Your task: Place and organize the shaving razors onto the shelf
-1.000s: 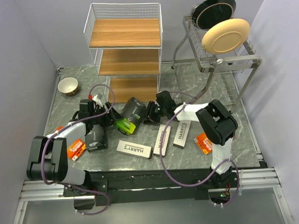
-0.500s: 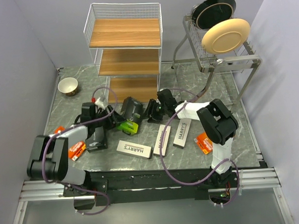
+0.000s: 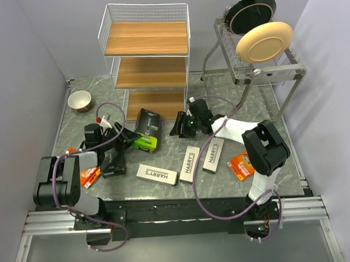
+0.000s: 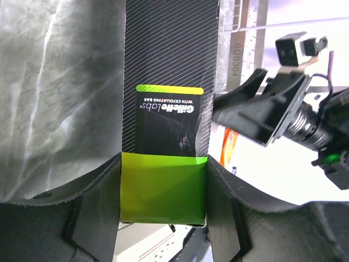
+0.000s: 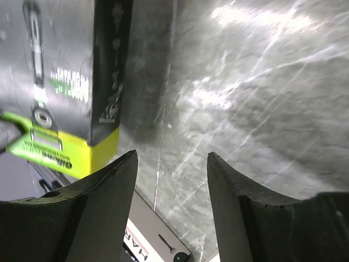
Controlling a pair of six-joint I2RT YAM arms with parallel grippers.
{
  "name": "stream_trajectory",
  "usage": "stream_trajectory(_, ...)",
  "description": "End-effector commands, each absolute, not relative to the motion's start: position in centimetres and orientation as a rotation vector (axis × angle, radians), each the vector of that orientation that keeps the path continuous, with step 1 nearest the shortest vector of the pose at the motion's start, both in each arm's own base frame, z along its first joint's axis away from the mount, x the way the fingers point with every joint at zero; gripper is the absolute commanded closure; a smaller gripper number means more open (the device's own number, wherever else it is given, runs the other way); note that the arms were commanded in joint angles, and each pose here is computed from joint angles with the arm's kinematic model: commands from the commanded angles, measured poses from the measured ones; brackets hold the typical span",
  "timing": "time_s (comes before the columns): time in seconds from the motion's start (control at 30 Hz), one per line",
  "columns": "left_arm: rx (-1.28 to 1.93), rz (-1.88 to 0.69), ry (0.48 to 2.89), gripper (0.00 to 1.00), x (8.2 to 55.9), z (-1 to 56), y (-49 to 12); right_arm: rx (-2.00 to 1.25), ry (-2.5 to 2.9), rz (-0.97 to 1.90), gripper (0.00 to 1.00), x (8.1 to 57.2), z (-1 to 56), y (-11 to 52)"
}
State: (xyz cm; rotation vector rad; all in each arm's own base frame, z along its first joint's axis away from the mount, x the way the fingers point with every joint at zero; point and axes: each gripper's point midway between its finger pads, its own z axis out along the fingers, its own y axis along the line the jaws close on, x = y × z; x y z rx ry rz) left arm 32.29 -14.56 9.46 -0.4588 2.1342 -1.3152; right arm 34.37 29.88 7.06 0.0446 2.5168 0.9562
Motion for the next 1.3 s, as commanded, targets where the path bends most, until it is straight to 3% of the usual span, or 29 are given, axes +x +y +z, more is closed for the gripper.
stream_trajectory(0.0,-0.417,-1.386,1.965,0.75,35.4,13.9,-14.0,-0.064,2.444,0.979,0.38,33.9,8.9,31.3)
stream_trajectory(0.2,-0.564,-1.364,1.957,0.71,38.6,12.8,-11.3,-0.106,2.427,0.976,0.37,34.4,9.2,31.8)
stream_trajectory(0.27,-0.581,-1.356,1.950,0.65,39.8,13.0,-11.1,-0.117,2.421,0.974,0.37,34.5,9.3,31.8)
stream_trajectory(0.37,-0.646,-1.358,1.974,0.52,41.1,12.0,-11.0,-0.151,2.388,0.987,0.36,34.7,9.8,32.5)
stream_trajectory(0.4,-0.680,-1.348,2.002,0.43,41.4,11.0,-10.8,-0.174,2.380,0.998,0.36,34.6,10.0,32.8)
stream_trajectory(0.57,-0.761,-1.275,2.080,0.27,42.8,10.0,-10.2,-0.363,2.268,0.991,0.36,34.5,12.0,35.0)
stream_trajectory(0.6,-0.780,-1.261,2.107,0.01,42.6,9.9,-10.1,-0.405,2.252,0.989,0.36,34.1,12.1,35.9)
stream_trajectory(1.0,-0.864,-1.071,2.279,0.01,34.0,9.1,-7.7,-0.706,2.088,0.816,0.37,36.0,13.4,39.8)
stream_trajectory(1.27,-0.879,-0.956,2.191,0.00,31.9,10.2,-5.8,-0.916,2.071,0.853,0.61,33.2,11.1,43.2)
